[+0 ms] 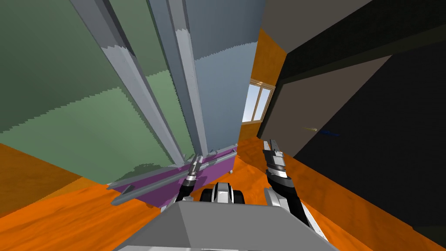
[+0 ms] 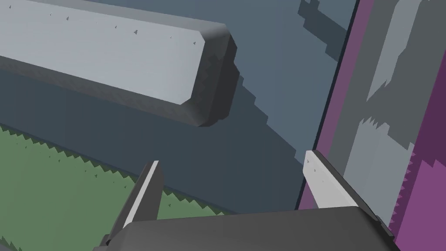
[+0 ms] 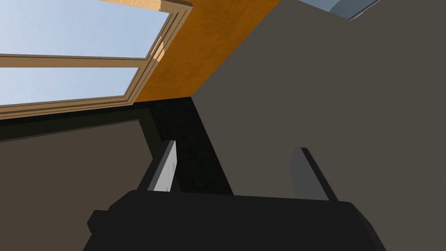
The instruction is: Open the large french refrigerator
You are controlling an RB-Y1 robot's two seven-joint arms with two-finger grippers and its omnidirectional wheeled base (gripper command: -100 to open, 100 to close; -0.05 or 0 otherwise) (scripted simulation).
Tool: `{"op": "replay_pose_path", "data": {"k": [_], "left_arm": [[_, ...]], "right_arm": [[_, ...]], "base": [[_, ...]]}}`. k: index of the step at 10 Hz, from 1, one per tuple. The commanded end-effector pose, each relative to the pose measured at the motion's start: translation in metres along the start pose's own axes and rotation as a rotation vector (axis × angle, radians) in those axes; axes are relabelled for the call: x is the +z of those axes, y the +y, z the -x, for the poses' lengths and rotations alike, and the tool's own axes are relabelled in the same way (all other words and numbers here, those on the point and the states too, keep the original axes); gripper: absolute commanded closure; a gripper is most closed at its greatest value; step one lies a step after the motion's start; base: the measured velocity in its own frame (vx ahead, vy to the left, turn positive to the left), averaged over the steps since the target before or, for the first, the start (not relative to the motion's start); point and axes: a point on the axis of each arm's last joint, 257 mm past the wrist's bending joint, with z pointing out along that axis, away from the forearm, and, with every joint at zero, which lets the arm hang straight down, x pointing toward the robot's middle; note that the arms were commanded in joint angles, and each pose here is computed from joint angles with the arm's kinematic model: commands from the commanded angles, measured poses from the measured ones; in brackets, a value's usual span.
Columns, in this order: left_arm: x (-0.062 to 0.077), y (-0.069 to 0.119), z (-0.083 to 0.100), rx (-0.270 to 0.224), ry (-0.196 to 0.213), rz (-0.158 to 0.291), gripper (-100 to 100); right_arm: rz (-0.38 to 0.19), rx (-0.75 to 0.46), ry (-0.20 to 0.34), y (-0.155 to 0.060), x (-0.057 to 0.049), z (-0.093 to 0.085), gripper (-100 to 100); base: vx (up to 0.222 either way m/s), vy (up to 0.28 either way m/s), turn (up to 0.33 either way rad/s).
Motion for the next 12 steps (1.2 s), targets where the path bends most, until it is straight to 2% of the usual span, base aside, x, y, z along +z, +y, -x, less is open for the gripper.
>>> {"op": "replay_pose_path", "data": {"k": [1, 3, 6, 7, 8, 12], "left_arm": [[0.011, 0.004, -0.008, -0.072, 0.016, 0.019, -100], [0.020, 0.007, -0.017, -0.132, 0.024, 0.031, -100], [0.036, 0.011, -0.042, -0.269, 0.021, 0.040, -100], [0.040, 0.012, -0.048, -0.296, 0.018, 0.040, -100], [0.046, 0.012, -0.061, -0.356, 0.009, 0.036, -100], [0.060, 0.011, -0.093, -0.490, -0.030, 0.009, -100]], "right_arm": [[0.000, 0.000, 0.000, 0.000, 0.000, 0.000, 0], [0.000, 0.000, 0.000, 0.000, 0.000, 0.000, 0], [0.000, 0.000, 0.000, 0.000, 0.000, 0.000, 0], [0.000, 0.000, 0.000, 0.000, 0.000, 0.000, 0], [0.000, 0.000, 0.000, 0.000, 0.000, 0.000, 0], [0.000, 0.000, 0.000, 0.000, 0.000, 0.000, 0]], "base": [[-0.041, 0.078, -0.066], [-0.041, 0.079, -0.074], [-0.052, 0.088, -0.076], [-0.052, 0.092, -0.061], [-0.037, 0.092, -0.059], [-0.023, 0.039, -0.026]]}}
